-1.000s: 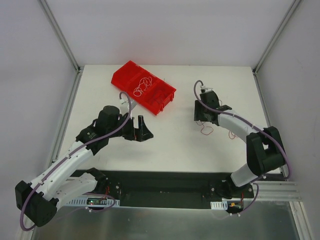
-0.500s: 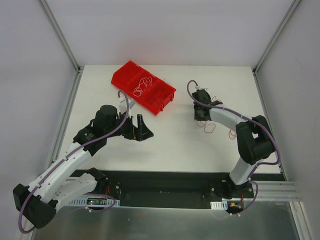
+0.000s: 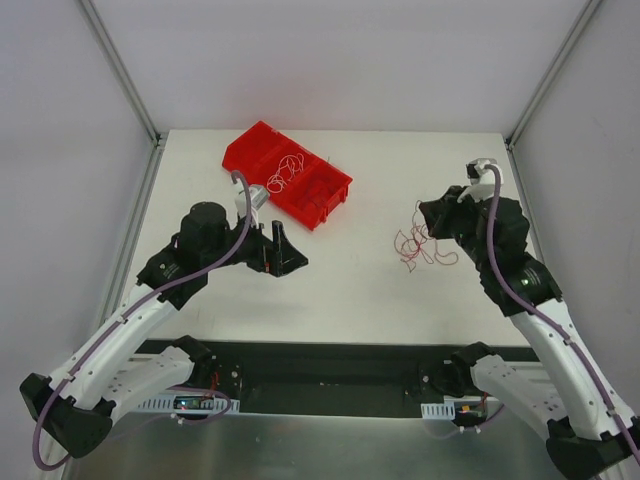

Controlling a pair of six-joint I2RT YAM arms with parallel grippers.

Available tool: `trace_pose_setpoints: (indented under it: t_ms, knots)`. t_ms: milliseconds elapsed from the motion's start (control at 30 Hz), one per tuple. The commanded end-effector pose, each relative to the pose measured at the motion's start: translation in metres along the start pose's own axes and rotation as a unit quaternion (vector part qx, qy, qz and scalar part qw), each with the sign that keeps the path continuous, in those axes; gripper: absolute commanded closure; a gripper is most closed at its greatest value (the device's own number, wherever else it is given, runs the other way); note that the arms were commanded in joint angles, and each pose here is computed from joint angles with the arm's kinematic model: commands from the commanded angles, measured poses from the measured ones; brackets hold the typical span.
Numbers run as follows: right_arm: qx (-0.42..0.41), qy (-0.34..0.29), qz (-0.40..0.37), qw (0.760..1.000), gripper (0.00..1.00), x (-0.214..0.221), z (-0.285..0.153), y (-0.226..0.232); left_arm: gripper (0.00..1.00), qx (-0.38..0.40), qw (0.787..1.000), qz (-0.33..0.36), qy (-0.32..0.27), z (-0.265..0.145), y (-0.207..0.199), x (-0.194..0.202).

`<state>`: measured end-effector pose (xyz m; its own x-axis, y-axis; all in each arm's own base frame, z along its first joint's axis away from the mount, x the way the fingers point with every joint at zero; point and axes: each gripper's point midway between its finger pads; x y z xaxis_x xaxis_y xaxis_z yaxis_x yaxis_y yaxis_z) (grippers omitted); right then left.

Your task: Untangle the cables

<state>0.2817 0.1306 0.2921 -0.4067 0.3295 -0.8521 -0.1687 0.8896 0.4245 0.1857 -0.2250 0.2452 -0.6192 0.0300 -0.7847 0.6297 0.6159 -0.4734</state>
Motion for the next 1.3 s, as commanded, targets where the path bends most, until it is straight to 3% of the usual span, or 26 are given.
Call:
trace_pose_setpoints:
  t_ms: [0, 267, 367, 500, 600, 867, 1100, 1267]
  knots:
    - [-0.086, 0.008, -0.013, 0.996, 1.0, 0.0, -0.018, 0.029, 0.07, 0.05, 0.997, 0.04, -0.037, -0.009, -0.026, -0.027]
    - [-0.205, -0.011, -0.007, 0.979, 1.0, -0.022, -0.051, 0.076, 0.07, 0.144, 0.987, 0.039, -0.066, -0.001, -0.055, -0.037]
    - [-0.239, -0.001, 0.017, 0.971, 1.0, -0.028, -0.063, 0.093, 0.21, 0.153, 0.98, 0.067, -0.111, 0.01, -0.064, -0.049]
    - [-0.284, 0.025, 0.033, 0.958, 1.0, -0.029, -0.075, 0.112, 0.23, 0.16, 0.96, 0.133, -0.189, 0.026, -0.077, -0.078]
    - [-0.316, 0.03, 0.046, 0.947, 1.0, -0.03, -0.084, 0.123, 0.25, 0.153, 0.957, 0.153, -0.194, 0.047, -0.081, -0.096]
    - [-0.374, 0.038, 0.081, 0.923, 1.0, -0.037, -0.103, 0.144, 0.24, 0.172, 0.958, 0.152, -0.172, 0.108, -0.096, -0.103]
    - [-0.428, 0.011, 0.124, 0.895, 1.0, -0.068, -0.12, 0.169, 0.39, 0.185, 0.966, 0.114, -0.141, 0.143, -0.092, -0.078]
    - [-0.447, -0.028, 0.121, 0.886, 1.0, -0.105, -0.13, 0.185, 0.59, 0.039, 0.995, 0.051, -0.081, 0.177, -0.022, -0.036]
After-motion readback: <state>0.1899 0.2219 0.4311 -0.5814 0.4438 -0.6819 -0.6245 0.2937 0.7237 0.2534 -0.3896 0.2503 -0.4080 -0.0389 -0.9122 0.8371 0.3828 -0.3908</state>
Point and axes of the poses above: each gripper's point midway between its finger pads, its own z axis out along the fingers, its own y axis along the line the jaws close on, x = y × z, and after that the axes turned 9 degrees about z, right-handed
